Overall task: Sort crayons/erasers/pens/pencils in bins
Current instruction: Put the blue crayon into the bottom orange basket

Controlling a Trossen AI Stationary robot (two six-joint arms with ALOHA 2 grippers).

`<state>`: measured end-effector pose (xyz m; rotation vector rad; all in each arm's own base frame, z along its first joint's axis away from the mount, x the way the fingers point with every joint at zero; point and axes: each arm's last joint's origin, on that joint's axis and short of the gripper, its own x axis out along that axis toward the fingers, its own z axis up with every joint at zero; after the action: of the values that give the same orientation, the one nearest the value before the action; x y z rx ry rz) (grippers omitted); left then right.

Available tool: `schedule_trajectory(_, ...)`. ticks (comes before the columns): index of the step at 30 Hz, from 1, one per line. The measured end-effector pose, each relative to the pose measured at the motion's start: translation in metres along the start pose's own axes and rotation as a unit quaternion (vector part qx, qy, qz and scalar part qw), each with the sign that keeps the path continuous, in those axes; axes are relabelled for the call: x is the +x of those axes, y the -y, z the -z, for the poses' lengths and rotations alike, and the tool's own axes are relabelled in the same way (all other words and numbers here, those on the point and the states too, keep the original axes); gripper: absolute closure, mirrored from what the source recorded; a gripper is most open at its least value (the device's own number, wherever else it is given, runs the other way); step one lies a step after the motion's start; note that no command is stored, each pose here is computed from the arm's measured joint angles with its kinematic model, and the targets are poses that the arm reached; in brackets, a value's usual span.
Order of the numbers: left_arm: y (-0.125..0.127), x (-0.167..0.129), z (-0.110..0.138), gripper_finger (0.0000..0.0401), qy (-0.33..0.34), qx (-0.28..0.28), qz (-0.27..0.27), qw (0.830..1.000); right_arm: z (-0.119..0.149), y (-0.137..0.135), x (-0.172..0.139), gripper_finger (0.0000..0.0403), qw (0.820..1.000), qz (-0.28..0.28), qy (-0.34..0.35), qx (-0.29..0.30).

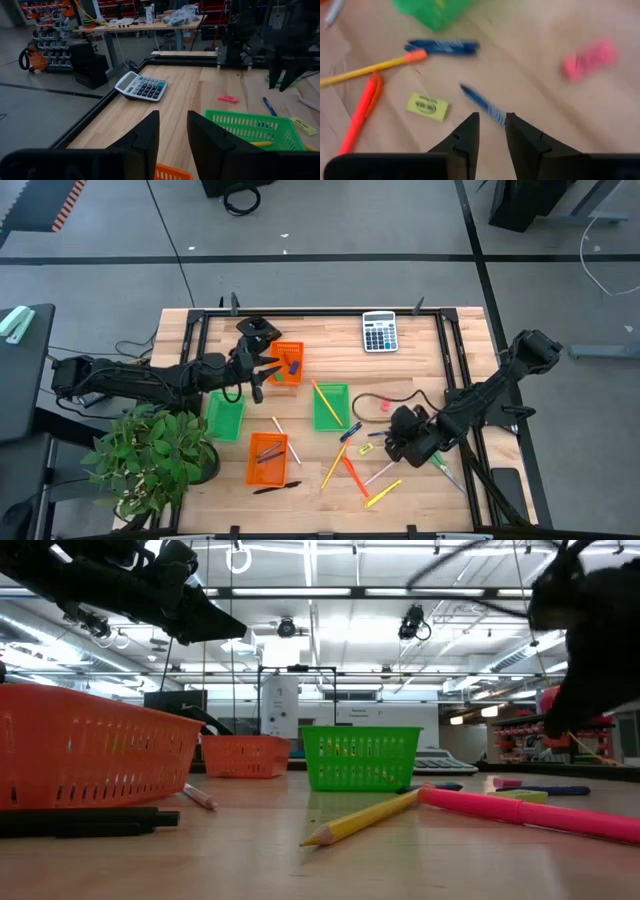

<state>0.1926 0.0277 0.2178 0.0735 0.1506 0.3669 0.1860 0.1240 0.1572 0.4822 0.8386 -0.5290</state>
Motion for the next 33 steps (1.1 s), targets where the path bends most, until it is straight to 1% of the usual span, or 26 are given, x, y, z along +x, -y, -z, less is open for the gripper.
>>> schedule_trajectory(2,0.000,0.000,0.000,0.0294,0.000,0.000,0.000,1.000,0.000,-0.002,-0.002,0.0302,0.997,0.002,0.031,-0.070)
schedule_trajectory(4,0.000,0.000,0.000,0.0294,0.000,0.000,0.000,1.000,0.002,-0.003,-0.003,0.0302,0.990,0.004,0.047,-0.132)
schedule_trajectory(6,0.000,0.000,0.000,0.0294,0.000,0.000,0.000,1.000,0.006,-0.002,-0.002,0.0302,0.984,0.008,0.057,-0.170)
schedule_trajectory(7,0.000,0.000,0.000,0.0294,0.000,0.001,0.000,1.000,0.007,-0.001,-0.001,0.0302,0.982,0.008,0.063,-0.178)
schedule_trajectory(11,0.000,0.000,0.001,0.0294,-0.003,0.016,0.000,1.000,0.015,0.003,0.003,0.0301,0.978,-0.005,0.095,-0.184)
schedule_trajectory(17,0.001,0.003,0.004,0.0294,-0.014,0.029,0.001,0.999,0.033,0.019,0.016,0.0301,0.978,-0.042,0.141,-0.145)
schedule_trajectory(20,0.001,0.004,0.005,0.0294,-0.018,0.030,0.001,0.999,0.041,0.027,0.019,0.0301,0.975,-0.053,0.167,-0.138)
schedule_trajectory(28,0.001,0.004,0.004,0.0294,-0.011,0.030,0.001,0.999,0.057,0.048,0.023,0.0301,0.968,-0.059,0.187,-0.155)
schedule_trajectory(33,0.001,0.004,0.002,0.0294,0.001,0.026,0.000,1.000,0.060,0.055,0.026,0.0301,0.963,-0.070,0.193,-0.173)
